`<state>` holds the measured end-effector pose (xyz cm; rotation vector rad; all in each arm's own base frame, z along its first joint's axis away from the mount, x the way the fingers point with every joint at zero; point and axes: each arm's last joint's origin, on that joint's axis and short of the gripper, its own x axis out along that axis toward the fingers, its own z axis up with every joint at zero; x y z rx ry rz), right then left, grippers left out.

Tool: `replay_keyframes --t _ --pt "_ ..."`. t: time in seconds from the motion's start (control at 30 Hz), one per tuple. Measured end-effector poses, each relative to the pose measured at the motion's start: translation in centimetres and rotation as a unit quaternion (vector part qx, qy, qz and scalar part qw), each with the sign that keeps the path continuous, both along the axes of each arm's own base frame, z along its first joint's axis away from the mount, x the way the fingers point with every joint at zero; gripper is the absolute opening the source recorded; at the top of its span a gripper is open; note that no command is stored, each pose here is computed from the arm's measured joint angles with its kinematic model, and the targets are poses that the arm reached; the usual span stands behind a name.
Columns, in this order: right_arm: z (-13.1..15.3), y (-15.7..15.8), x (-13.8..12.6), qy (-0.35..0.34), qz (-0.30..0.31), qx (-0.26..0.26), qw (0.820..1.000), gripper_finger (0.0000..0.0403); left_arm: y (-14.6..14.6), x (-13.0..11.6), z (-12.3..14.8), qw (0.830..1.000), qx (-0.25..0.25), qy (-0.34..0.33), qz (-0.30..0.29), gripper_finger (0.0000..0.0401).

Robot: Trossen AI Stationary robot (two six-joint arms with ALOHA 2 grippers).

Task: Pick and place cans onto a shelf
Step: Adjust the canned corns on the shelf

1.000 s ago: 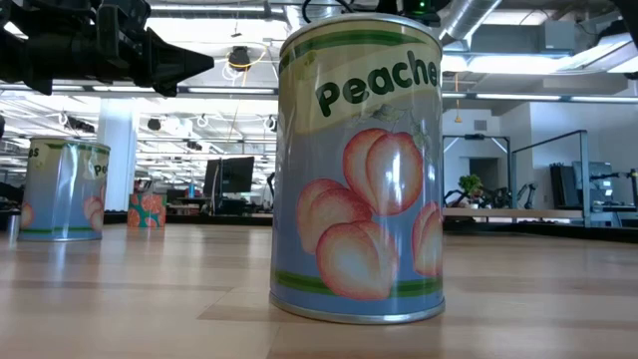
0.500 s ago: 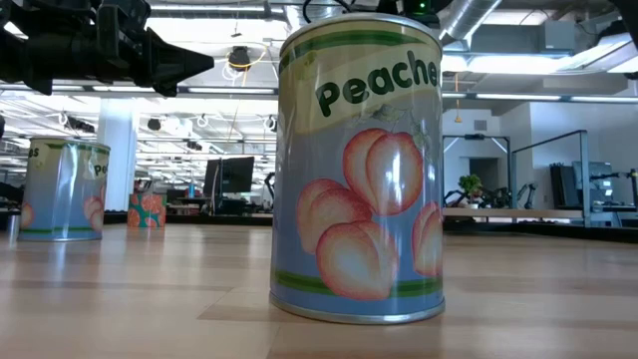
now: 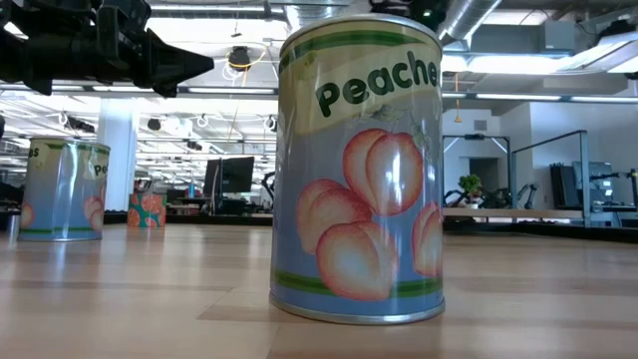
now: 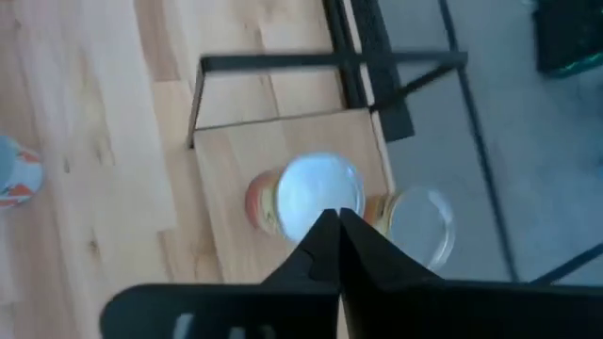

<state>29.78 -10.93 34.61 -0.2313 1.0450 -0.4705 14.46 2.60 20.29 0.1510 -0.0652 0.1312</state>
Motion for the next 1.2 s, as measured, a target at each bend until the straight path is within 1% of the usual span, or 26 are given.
replay_keyframes --t 0.07,0.17,0.23,0.3,0.37,0.47,0.57,0.63,0.77,0.87,0.93,1.03,1.2 --pt "-0.7 -0.7 -1.4 -0.017 -0.022 0.016 0.999 0.0012 0.0 0.0 0.0 1.000 -0.002 -0.001 -0.003 0.0001" --pt "-3.1 -1.9 -3.3 -0.036 -0.054 0.033 0.997 0.0011 0.0 0.0 0.0 1.000 -0.003 -0.001 -0.004 0.0001" --pt "-4.6 -2.8 -4.5 -0.046 -0.081 0.034 0.995 0.0006 0.0 0.0 0.0 1.000 -0.005 -0.001 -0.004 0.0001" --pt "-5.9 -3.8 -5.6 -0.059 -0.117 0.037 0.991 0.0006 0.0 0.0 0.0 1.000 -0.005 -0.001 -0.004 0.0001" --pt "-7.1 -4.9 -6.7 -0.056 -0.155 0.045 0.985 0.0007 0.0 0.0 0.0 1.000 -0.005 -0.001 -0.004 0.0001" --pt "-8.4 -6.6 -7.7 -0.066 -0.202 0.046 0.976 0.0004 0.0 0.0 0.0 1.000 -0.005 -0.001 -0.001 0.0001" --pt "-9.6 -8.5 -7.9 -0.070 -0.239 0.050 0.967 0.0004 0.0 0.0 0.0 1.000 -0.003 -0.002 0.000 0.0001" --pt "-10.4 -9.6 -7.6 -0.082 -0.254 0.052 0.962 0.0005 0.0 0.0 0.1 1.000 -0.003 -0.004 0.000 0.0001" --pt "-12.5 -11.1 -7.0 -0.078 -0.270 0.071 0.957 0.0004 0.0 0.0 0.0 1.000 -0.004 -0.003 0.000 0.0001" --pt "-13.6 -11.6 -6.6 -0.079 -0.282 0.080 0.953 0.0005 0.0 0.0 0.0 1.000 -0.005 -0.004 0.000 0.0001" --pt "-13.8 -11.7 -6.3 -0.086 -0.278 0.082 0.953 0.0005 0.0 0.0 0.0 1.000 -0.005 -0.004 0.000 0.0001" --pt "-13.6 -11.9 -5.7 -0.117 -0.262 0.088 0.954 0.0004 0.0 0.0 0.0 1.000 -0.005 -0.004 0.000 0.0001" --pt "-13.3 -11.8 -5.1 -0.148 -0.236 0.098 0.955 0.0005 0.0 0.0 0.1 1.000 -0.005 -0.004 0.000 0.0001"
